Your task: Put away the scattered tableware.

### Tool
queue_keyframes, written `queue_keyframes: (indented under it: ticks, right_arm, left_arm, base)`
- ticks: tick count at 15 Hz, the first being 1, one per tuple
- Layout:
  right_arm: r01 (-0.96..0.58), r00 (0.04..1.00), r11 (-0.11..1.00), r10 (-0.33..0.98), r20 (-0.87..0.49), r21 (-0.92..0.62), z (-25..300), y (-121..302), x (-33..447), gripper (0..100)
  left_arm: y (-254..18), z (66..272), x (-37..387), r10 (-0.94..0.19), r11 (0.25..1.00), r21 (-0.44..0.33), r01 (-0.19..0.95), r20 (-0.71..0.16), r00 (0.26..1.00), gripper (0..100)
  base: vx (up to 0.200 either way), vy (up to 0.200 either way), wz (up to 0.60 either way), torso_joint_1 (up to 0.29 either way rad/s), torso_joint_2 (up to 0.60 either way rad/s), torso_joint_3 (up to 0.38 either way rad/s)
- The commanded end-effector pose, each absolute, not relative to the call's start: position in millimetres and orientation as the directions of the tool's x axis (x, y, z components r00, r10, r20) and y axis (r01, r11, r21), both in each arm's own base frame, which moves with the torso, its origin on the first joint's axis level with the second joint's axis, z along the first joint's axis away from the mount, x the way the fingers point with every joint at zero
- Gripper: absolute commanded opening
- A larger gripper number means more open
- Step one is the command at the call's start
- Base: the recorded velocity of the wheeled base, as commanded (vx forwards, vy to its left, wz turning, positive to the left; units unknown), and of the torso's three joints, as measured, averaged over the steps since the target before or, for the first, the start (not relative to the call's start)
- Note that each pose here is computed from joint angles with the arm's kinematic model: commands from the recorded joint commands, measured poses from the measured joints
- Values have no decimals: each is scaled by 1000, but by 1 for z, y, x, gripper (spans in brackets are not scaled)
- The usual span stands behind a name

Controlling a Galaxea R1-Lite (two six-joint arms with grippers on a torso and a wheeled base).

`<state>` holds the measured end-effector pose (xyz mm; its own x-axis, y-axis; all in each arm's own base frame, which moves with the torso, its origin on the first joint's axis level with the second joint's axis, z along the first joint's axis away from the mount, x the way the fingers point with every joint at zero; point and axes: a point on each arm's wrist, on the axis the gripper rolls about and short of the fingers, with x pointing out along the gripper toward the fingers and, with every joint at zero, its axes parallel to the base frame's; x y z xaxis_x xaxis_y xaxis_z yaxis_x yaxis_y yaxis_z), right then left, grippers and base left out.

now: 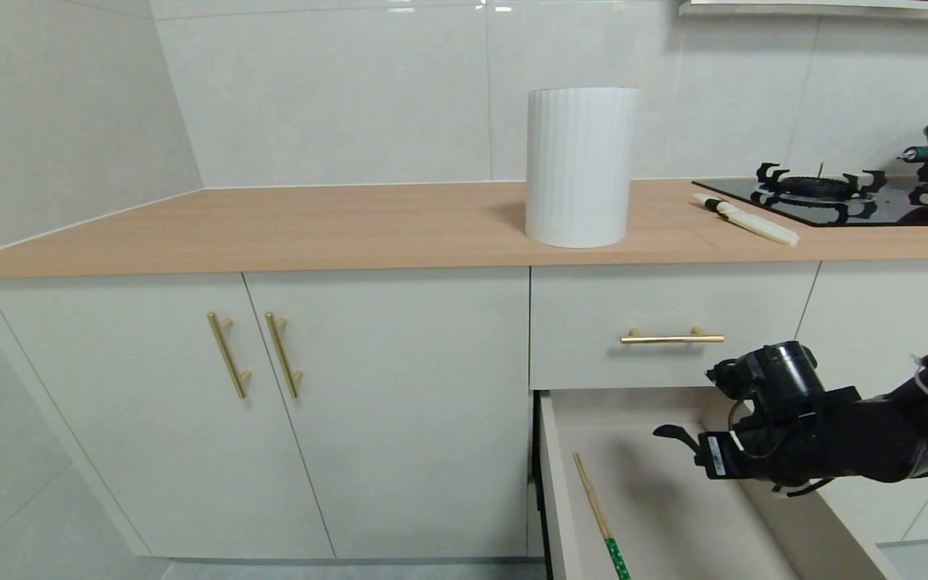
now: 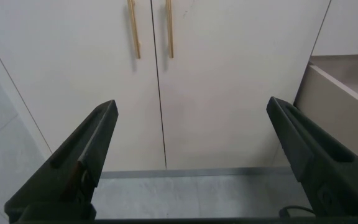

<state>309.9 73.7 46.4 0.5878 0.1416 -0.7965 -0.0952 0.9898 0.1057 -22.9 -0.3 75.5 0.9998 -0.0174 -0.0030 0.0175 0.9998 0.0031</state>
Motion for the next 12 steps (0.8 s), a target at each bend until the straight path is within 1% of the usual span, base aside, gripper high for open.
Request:
queue_keyframes:
  ticks: [1, 2, 4, 6, 10, 12]
  right_arm:
    - [-91, 545, 994, 107, -832, 68, 11, 81, 315, 0]
    - [-90, 531, 995, 92, -842, 52, -5, 84, 318, 0]
    - [-102, 529, 993, 98, -843, 52, -26, 92, 322, 0]
    - [-103, 535, 994, 96, -839, 48, -36, 93, 323, 0]
    - [-95, 498, 995, 62, -865, 16, -61, 96, 327, 0]
    - [-79, 506, 997, 30, -862, -12, -63, 96, 329, 0]
  left_arm:
    - [0, 75, -23, -17, 1000, 3, 17, -3, 1000, 100]
    - [0, 75, -23, -17, 1000, 3, 17, -3, 1000, 100]
    - [0, 75, -23, -17, 1000, 3, 17, -3, 1000, 100]
    - [0, 75, -23, -17, 1000, 3, 17, -3, 1000, 100]
    - [0, 75, -23, -17, 1000, 3, 17, -3, 1000, 100]
    - [0, 75, -23, -17, 1000, 3, 17, -3, 1000, 100]
  base:
    - [0, 0, 0, 0, 0, 0]
    - [0, 0, 0, 0, 0, 0]
    - [0, 0, 0, 0, 0, 0]
    - [0, 0, 0, 0, 0, 0]
    - [0, 0, 0, 0, 0, 0]
    - [0, 0, 0, 0, 0, 0]
